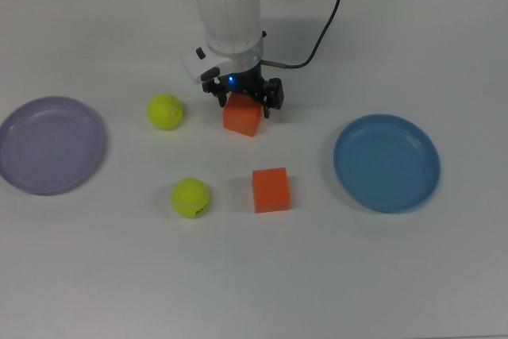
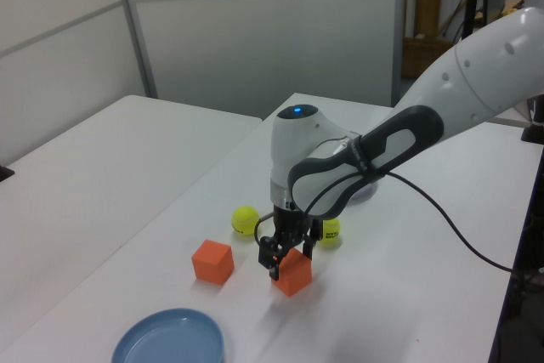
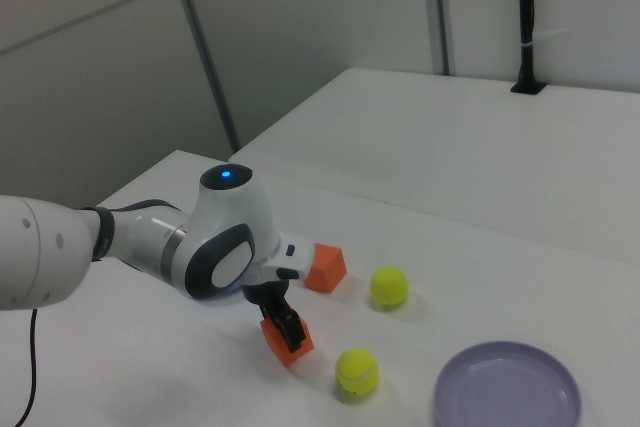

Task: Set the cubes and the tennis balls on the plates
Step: 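Carry the orange cube onto the blue plate and release it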

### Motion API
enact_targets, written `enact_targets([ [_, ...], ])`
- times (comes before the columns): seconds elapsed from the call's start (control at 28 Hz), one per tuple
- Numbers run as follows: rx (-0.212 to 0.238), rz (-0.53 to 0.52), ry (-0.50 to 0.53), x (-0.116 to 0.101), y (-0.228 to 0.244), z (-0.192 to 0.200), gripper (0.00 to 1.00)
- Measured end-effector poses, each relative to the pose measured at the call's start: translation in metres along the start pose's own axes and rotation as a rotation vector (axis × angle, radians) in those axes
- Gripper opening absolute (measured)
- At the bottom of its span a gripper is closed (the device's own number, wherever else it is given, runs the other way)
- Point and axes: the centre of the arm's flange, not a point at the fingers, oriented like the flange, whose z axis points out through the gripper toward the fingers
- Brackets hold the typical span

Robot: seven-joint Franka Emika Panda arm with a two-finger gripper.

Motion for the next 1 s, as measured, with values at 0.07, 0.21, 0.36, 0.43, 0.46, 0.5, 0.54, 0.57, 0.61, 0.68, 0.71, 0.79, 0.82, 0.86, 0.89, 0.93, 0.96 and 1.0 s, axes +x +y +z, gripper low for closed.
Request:
enact_targets([
  [0.07, -0.002, -0.001, -0.004, 0.000, 0.000, 0.004, 0.96],
  [0.21, -0.001, -0.003, -0.003, 0.001, -0.002, 0.005, 0.91],
  [0.36, 0.021, -0.020, 0.032, 0.008, -0.017, -0.012, 0.71],
  [0.43, 0.045, -0.044, 0.066, 0.013, -0.035, -0.029, 0.65],
  [0.46, 0.056, -0.055, 0.079, 0.014, -0.043, -0.036, 0.65],
  [0.5, 0.067, -0.066, 0.093, 0.015, -0.052, -0.044, 0.65],
  [0.54, 0.080, -0.077, 0.106, 0.016, -0.061, -0.052, 0.65],
  [0.57, 0.092, -0.087, 0.120, 0.016, -0.071, -0.060, 0.65],
  [0.61, 0.106, -0.096, 0.134, 0.016, -0.081, -0.069, 0.64],
  [0.68, 0.136, -0.112, 0.159, 0.014, -0.102, -0.086, 0.63],
  [0.71, 0.148, -0.119, 0.167, 0.012, -0.112, -0.092, 0.63],
  [0.79, 0.169, -0.128, 0.177, 0.008, -0.129, -0.101, 0.63],
  [0.82, 0.184, -0.135, 0.178, 0.004, -0.142, -0.104, 0.63],
  [0.86, 0.190, -0.141, 0.176, 0.001, -0.149, -0.104, 0.63],
  [0.89, 0.194, -0.149, 0.173, -0.002, -0.157, -0.103, 0.63],
  [0.93, 0.195, -0.157, 0.170, -0.004, -0.166, -0.100, 0.63],
  [0.96, 0.192, -0.163, 0.166, -0.007, -0.173, -0.095, 0.63],
  [1.0, 0.185, -0.168, 0.162, -0.010, -0.181, -0.089, 0.63],
])
